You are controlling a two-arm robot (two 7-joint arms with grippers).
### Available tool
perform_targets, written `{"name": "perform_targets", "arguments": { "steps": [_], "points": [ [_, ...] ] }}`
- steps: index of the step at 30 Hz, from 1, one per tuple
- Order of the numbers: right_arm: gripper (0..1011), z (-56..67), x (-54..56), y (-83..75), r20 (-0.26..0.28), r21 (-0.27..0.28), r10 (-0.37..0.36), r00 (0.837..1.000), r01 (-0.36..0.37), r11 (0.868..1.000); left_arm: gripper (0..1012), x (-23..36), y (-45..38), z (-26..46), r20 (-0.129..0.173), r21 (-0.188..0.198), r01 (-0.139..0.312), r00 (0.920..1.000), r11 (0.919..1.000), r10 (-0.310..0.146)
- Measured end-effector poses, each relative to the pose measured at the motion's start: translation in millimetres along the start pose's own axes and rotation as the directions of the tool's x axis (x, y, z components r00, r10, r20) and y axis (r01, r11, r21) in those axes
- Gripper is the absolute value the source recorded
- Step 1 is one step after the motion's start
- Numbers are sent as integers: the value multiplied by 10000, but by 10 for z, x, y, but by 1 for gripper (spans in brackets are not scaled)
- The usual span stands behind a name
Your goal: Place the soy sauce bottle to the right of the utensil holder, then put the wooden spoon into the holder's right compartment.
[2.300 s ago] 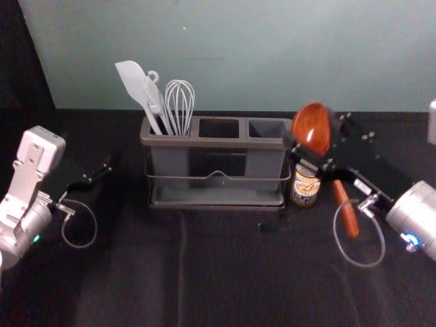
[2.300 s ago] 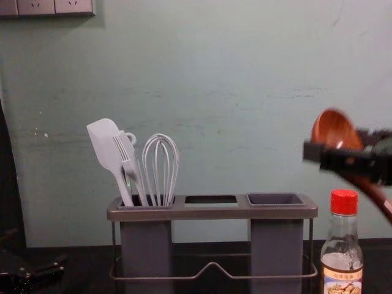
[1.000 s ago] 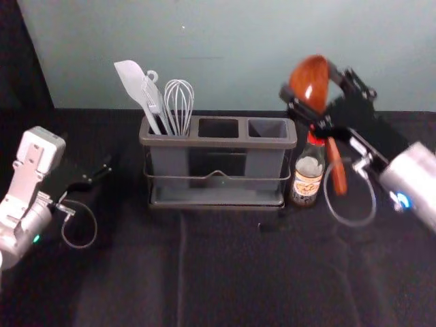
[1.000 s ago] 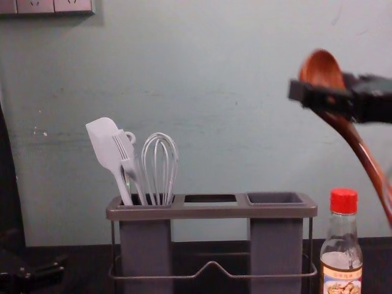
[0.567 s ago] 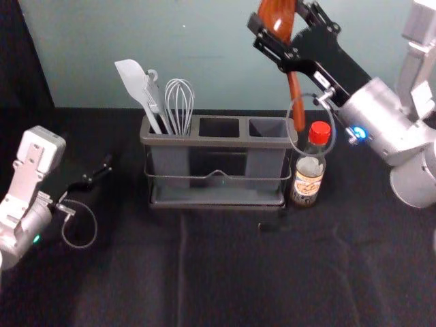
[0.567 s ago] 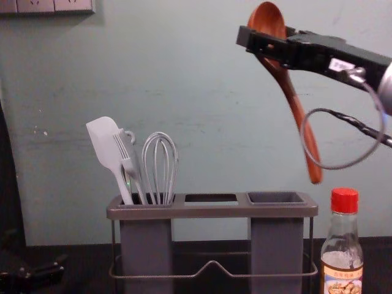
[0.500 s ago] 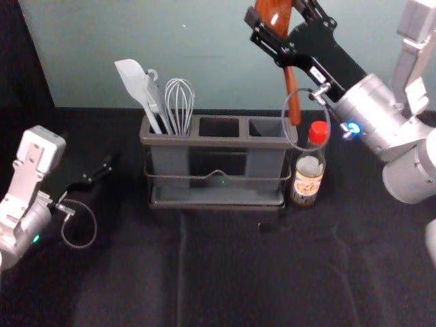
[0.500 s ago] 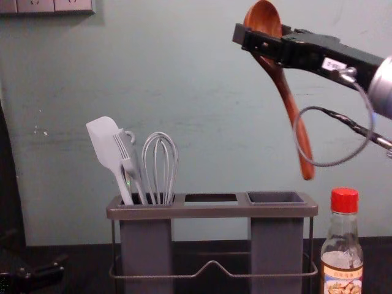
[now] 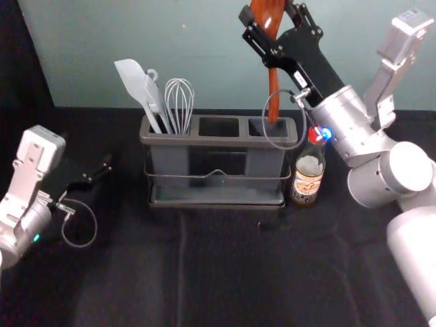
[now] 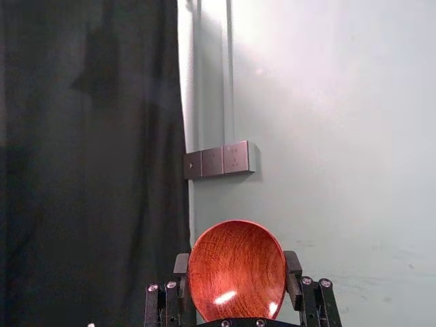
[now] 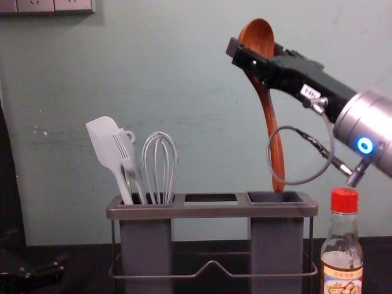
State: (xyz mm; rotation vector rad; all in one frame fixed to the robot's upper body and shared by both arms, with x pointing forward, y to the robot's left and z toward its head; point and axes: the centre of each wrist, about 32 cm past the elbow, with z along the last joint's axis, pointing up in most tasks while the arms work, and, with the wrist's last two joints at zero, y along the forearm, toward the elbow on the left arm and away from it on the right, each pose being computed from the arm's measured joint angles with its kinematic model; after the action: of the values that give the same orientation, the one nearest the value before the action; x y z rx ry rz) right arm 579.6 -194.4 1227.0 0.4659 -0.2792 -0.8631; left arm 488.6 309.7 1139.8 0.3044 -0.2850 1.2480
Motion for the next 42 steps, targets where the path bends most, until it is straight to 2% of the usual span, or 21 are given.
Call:
{"name": "perform_targets", "arguments": {
  "steps": [4,7,13,20,28,42],
  "points": [
    [838,-166,-33,-58,-196,105,-99,9998,101,9999,1000,0,0,0,0,0,1,10000,10000,-1],
    [838,-232,-47,-86,-249,72,-119,9996,120,9999,1000,0,0,0,0,0,0,10000,10000,0],
    [838,-423,-83,-199,-356,-333,-194,9992,182,9993,1000,0,0,0,0,0,0,10000,10000,0],
    [838,-549,-119,-300,-384,-703,-213,9990,186,9974,1000,0,0,0,0,0,1,10000,10000,-1],
    [838,-586,-138,-360,-383,-857,-209,9990,176,9962,1000,0,0,0,0,0,0,10000,10000,0],
    [838,-574,-146,-406,-245,-823,-239,9994,218,9964,1000,0,0,0,0,0,1,10000,10000,-1]
  ]
}}
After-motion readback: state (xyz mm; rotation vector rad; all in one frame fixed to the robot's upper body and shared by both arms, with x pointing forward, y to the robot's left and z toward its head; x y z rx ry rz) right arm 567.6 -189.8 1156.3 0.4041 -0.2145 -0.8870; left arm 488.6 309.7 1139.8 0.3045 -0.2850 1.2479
